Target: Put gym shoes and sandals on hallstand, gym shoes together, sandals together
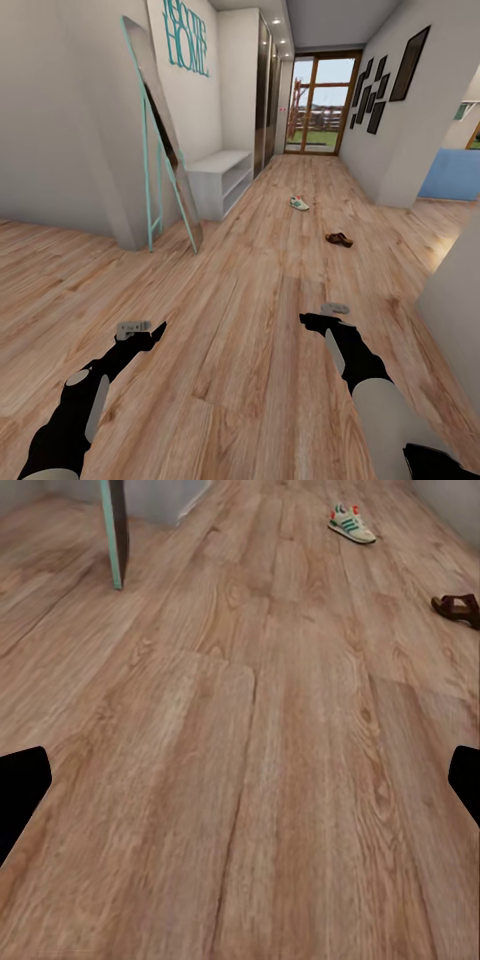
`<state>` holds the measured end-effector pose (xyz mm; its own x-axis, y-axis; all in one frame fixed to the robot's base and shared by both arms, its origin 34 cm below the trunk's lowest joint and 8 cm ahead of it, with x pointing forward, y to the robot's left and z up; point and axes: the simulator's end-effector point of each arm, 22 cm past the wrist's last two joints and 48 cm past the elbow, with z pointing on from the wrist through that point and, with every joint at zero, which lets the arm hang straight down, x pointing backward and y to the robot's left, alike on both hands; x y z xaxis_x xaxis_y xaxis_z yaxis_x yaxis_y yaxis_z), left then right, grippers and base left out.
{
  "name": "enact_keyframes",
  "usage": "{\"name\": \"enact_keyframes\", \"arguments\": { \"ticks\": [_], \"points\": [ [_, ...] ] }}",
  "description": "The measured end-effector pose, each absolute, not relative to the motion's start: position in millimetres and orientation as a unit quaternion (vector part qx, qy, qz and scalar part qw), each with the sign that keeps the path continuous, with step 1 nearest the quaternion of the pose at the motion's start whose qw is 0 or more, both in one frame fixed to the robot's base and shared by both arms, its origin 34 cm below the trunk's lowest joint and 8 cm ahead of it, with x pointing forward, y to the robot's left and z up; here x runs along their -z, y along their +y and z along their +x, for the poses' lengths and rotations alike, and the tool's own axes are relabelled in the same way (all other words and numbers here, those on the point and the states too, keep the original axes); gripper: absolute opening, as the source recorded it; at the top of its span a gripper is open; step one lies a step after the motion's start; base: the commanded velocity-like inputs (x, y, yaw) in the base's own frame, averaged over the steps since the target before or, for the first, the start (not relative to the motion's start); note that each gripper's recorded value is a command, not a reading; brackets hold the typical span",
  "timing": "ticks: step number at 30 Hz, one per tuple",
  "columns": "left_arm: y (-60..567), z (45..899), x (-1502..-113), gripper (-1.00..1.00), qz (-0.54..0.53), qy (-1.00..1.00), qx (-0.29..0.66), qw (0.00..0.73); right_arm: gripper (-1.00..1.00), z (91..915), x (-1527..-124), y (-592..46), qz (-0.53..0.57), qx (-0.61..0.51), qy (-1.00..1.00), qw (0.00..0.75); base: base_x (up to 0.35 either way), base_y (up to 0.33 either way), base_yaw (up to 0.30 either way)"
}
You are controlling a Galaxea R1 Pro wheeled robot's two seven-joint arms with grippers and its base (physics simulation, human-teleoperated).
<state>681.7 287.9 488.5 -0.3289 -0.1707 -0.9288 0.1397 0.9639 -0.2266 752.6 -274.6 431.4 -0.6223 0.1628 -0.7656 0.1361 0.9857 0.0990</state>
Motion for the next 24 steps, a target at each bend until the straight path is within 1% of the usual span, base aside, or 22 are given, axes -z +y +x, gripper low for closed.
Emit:
{"name": "enact_keyframes", "arguments": {
  "ticks": [24],
  "points": [
    [287.8, 681.8, -488.7, 1.00, -0.010, 0.804, 0.135, 0.579, 1.00, 752.6, -431.4, -274.5, 0.083, -0.016, 0.900, 0.427, 0.342, -0.162, -0.001]
  ]
}}
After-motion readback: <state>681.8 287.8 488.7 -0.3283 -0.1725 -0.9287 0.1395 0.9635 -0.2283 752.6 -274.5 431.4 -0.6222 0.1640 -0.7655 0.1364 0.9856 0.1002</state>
